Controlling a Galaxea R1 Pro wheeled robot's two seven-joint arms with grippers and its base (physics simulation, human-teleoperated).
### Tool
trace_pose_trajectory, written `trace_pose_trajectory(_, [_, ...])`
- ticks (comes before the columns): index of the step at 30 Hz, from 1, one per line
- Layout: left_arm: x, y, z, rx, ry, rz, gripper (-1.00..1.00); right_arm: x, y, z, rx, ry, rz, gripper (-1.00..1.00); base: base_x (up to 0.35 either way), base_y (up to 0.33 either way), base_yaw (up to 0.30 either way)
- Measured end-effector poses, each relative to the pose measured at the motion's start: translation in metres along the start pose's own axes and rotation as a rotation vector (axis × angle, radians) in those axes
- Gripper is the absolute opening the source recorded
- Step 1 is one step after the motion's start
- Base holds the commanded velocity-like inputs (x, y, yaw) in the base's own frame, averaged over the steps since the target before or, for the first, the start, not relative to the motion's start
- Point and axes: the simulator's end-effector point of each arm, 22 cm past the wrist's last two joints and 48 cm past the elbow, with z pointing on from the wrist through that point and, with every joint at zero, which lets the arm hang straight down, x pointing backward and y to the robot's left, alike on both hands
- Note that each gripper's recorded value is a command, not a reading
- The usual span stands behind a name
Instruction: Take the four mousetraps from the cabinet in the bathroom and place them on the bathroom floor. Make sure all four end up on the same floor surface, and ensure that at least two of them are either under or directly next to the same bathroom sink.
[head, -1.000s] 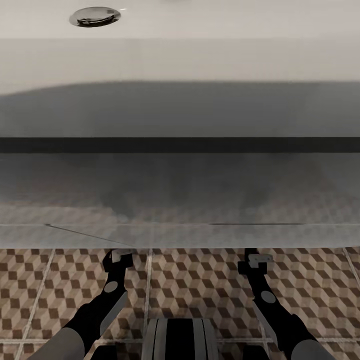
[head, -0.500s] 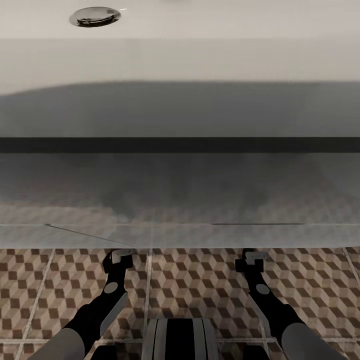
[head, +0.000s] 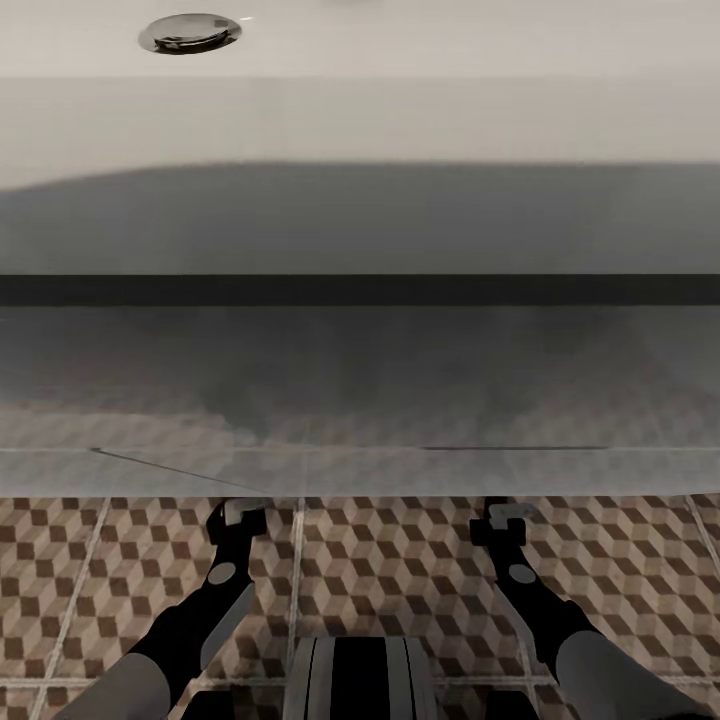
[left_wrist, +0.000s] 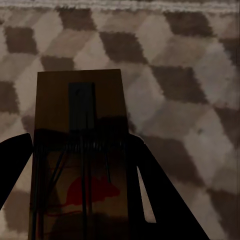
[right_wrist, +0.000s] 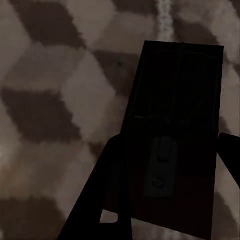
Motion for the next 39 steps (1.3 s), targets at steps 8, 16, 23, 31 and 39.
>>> trace_pose_trajectory(8, [-0.011, -0.002, 0.014, 0.013, -0.002, 0.013, -1.00, -0.005, 0.006, 0.000, -0.012, -0.012, 0.000, -1.00, 0.000, 0.000, 0.000])
trace_pose_trajectory(16, [-0.002, 0.000, 0.027, 0.014, 0.038, 0.040, -1.00, -0.014, 0.018, -0.001, -0.028, -0.045, 0.017, -1.00, 0.000, 0.000, 0.000])
trace_pose_trajectory(23, [0.004, 0.002, 0.031, 0.001, 0.061, 0.053, -1.00, -0.015, 0.021, -0.001, -0.031, -0.049, 0.019, -1.00, 0.000, 0.000, 0.000])
trace_pose_trajectory(31, [0.010, 0.003, 0.031, -0.005, 0.073, 0.055, -1.00, -0.026, 0.021, 0.002, -0.031, -0.066, 0.022, -1.00, 0.000, 0.000, 0.000])
trace_pose_trajectory(39, [0.011, -0.009, 0.028, 0.009, 0.074, 0.043, -1.00, -0.047, 0.019, 0.009, -0.025, -0.092, 0.031, -1.00, 0.000, 0.000, 0.000])
